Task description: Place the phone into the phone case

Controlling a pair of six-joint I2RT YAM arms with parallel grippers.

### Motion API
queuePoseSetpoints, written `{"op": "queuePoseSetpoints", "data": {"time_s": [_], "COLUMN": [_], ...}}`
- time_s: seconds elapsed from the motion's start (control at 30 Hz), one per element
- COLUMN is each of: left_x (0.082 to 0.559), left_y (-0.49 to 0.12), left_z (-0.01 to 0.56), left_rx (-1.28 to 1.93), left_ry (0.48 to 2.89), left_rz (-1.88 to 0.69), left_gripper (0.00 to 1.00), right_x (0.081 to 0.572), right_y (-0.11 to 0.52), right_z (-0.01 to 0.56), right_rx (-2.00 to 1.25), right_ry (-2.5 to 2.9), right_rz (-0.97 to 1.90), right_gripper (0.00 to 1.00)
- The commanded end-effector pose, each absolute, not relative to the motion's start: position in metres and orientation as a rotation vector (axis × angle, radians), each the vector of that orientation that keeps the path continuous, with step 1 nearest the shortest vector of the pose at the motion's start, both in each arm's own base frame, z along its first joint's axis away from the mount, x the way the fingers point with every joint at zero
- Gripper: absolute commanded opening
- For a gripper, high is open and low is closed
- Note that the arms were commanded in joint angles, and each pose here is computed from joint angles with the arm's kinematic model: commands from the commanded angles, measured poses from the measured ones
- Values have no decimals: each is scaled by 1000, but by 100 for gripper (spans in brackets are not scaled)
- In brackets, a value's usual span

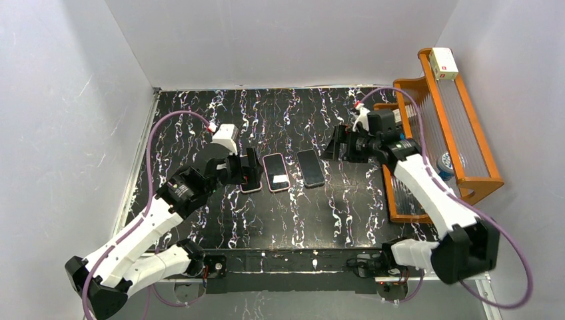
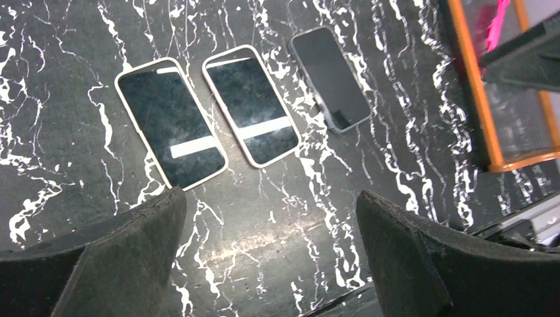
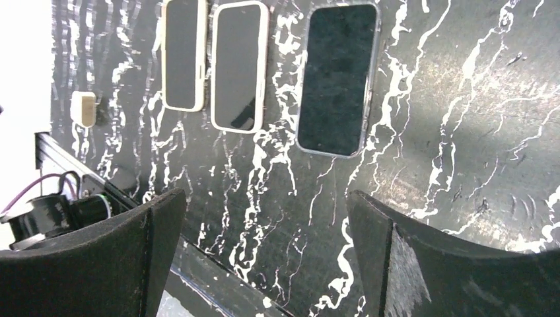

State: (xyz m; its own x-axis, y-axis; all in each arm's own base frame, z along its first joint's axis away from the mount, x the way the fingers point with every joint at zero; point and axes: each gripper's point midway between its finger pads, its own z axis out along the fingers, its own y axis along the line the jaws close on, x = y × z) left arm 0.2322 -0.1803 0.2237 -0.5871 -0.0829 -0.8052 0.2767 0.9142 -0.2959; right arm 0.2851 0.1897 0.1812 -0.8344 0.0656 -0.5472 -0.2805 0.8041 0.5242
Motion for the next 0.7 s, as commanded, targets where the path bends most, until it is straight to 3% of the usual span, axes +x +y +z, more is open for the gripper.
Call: {"op": "queuePoseSetpoints", "data": {"time_s": [0.0,0.27,0.67], "left_x": [237,237,228], "left_y": [-186,-189,-186], "left_z": [262,280,285], "left_rx": [65,89,92], "left_ry": [2060,2014,1952], "left_rz": [-578,-609,-663], "left_gripper": [98,98,98], "right_x": [262,226,221], "right_y": [180,178,181], "right_z": [220,265,272], "right_rx": [-167,-174,-153], "right_ry": [2309,2134,2088], "right_rz": [831,942,988], "right_gripper": [99,99,99]}}
